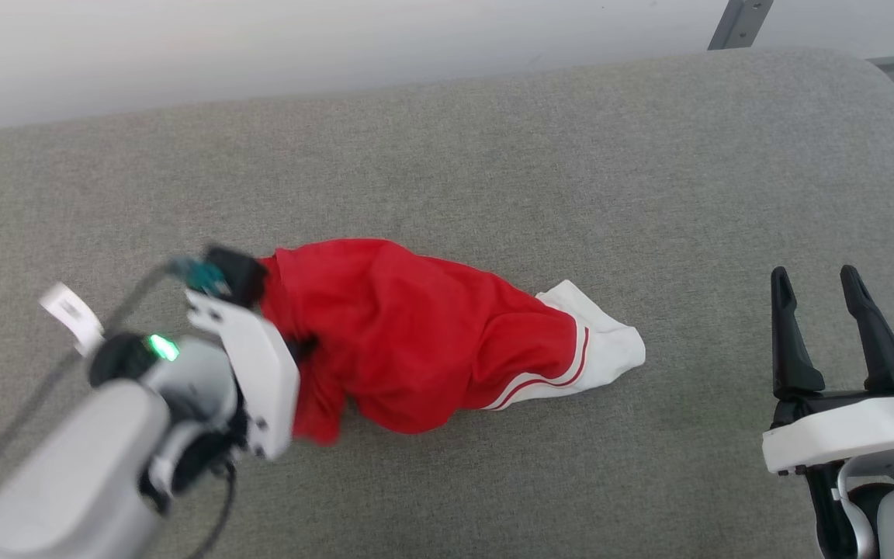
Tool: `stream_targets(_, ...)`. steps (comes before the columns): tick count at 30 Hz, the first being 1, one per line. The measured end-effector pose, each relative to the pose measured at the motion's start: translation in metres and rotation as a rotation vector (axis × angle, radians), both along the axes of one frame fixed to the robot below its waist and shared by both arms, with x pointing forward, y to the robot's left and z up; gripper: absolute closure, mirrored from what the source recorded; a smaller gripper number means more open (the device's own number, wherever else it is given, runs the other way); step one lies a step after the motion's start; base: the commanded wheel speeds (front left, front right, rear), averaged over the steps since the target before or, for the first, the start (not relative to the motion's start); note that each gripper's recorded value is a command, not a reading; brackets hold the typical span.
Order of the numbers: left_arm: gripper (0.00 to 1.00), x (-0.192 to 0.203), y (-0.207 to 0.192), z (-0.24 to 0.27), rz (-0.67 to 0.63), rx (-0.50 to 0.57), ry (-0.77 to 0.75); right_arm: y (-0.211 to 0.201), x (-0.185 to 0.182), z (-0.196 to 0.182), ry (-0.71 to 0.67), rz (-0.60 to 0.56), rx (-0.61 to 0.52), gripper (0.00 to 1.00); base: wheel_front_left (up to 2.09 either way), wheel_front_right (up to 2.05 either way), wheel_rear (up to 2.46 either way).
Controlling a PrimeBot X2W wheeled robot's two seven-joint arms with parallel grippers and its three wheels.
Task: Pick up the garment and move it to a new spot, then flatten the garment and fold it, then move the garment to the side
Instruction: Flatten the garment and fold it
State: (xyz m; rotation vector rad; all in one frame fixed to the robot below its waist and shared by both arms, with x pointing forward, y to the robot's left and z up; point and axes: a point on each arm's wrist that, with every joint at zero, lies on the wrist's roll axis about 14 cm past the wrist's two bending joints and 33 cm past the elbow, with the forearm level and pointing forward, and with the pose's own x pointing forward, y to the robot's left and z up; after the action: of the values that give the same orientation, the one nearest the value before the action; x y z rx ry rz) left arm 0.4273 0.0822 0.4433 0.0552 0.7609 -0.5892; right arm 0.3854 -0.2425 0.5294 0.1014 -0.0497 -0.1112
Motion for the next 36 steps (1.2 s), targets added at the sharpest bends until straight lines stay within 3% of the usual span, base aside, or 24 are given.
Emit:
stream_targets(12,1.00,0.086,0.002,0.078,-0.033,0.056,-0.260,0.010,0.006,0.003,-0.012,0.029,0.017,0.00,0.00,0.00,0.00)
stream_targets(22,1.00,0.125,-0.021,0.024,-0.087,0.120,-0.212,0.008,0.017,-0.010,0.004,0.028,0.020,0.00,0.00,0.00,0.00)
stream_targets(23,0.94,0.124,-0.023,0.015,-0.089,0.128,-0.190,0.009,0.018,-0.011,0.001,0.028,0.018,0.00,0.00,0.00,0.00)
stream_targets(25,0.53,0.124,-0.022,-0.003,-0.075,0.139,-0.130,0.007,0.021,-0.012,-0.004,0.025,0.015,0.00,0.00,0.00,0.00)
stream_targets(26,0.53,0.123,-0.020,-0.009,-0.072,0.149,-0.110,0.008,0.021,-0.011,-0.010,0.026,0.014,0.00,0.00,0.00,0.00)
stream_targets(27,0.00,0.123,-0.022,-0.010,-0.064,0.135,-0.094,0.007,0.022,-0.011,-0.017,0.025,0.013,0.00,0.00,0.00,0.00)
stream_targets(36,0.00,0.112,-0.004,0.002,-0.009,0.102,0.003,0.012,0.024,0.008,-0.103,0.035,-0.008,0.00,0.00,0.00,0.00)
